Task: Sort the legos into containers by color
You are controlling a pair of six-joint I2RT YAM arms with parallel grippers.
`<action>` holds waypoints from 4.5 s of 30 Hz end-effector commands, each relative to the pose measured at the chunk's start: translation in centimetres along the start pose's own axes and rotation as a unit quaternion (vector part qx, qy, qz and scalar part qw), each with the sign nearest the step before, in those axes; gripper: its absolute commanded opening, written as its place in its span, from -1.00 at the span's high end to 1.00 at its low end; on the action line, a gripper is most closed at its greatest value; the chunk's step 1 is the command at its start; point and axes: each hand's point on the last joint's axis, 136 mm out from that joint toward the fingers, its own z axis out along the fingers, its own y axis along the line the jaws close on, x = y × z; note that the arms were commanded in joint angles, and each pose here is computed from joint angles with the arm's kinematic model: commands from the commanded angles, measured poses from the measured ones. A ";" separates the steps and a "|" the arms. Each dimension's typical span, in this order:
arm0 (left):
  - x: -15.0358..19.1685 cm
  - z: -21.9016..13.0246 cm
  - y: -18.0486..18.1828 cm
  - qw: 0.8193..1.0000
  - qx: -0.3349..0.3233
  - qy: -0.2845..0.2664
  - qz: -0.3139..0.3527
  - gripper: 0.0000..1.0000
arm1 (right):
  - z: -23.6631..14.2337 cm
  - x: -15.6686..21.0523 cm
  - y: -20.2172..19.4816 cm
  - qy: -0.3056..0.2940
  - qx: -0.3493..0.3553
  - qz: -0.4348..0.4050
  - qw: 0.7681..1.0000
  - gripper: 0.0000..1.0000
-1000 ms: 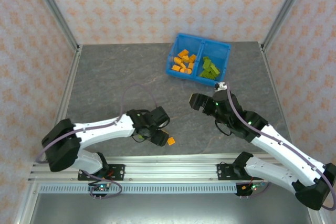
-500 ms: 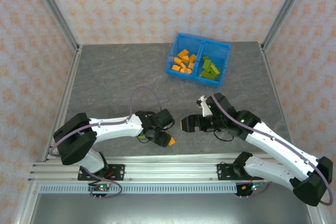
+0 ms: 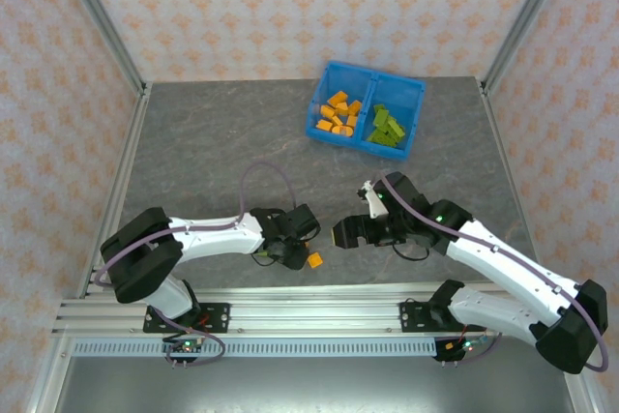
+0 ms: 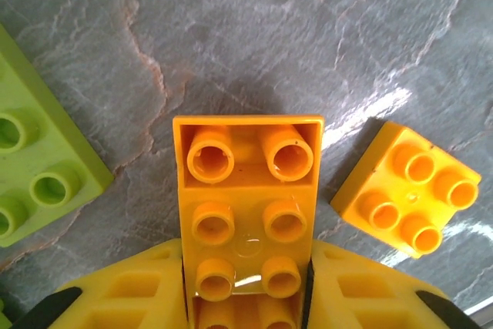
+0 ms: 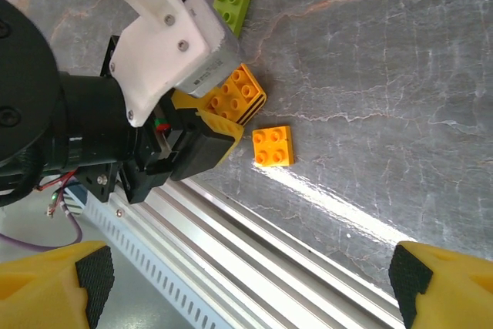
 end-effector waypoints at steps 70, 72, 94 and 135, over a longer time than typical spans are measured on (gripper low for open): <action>-13.0 -16.1 3.3 0.976 0.017 -0.193 -0.104 -0.11 | -9.7 -10.0 -3.9 -0.302 0.169 0.068 0.936 -0.97; -10.8 -14.5 2.0 0.976 0.029 -0.166 -0.137 -0.17 | -8.5 -8.6 -3.8 -0.266 0.158 0.053 0.950 -0.96; -2.5 0.1 -5.2 1.000 -0.025 0.007 -0.017 -0.58 | -6.3 -2.9 -5.9 -0.169 0.157 0.048 0.972 -0.97; -11.5 -7.8 -1.7 0.990 0.030 -0.131 -0.049 0.40 | -9.2 -4.3 -2.5 -0.233 0.078 0.042 0.968 -0.97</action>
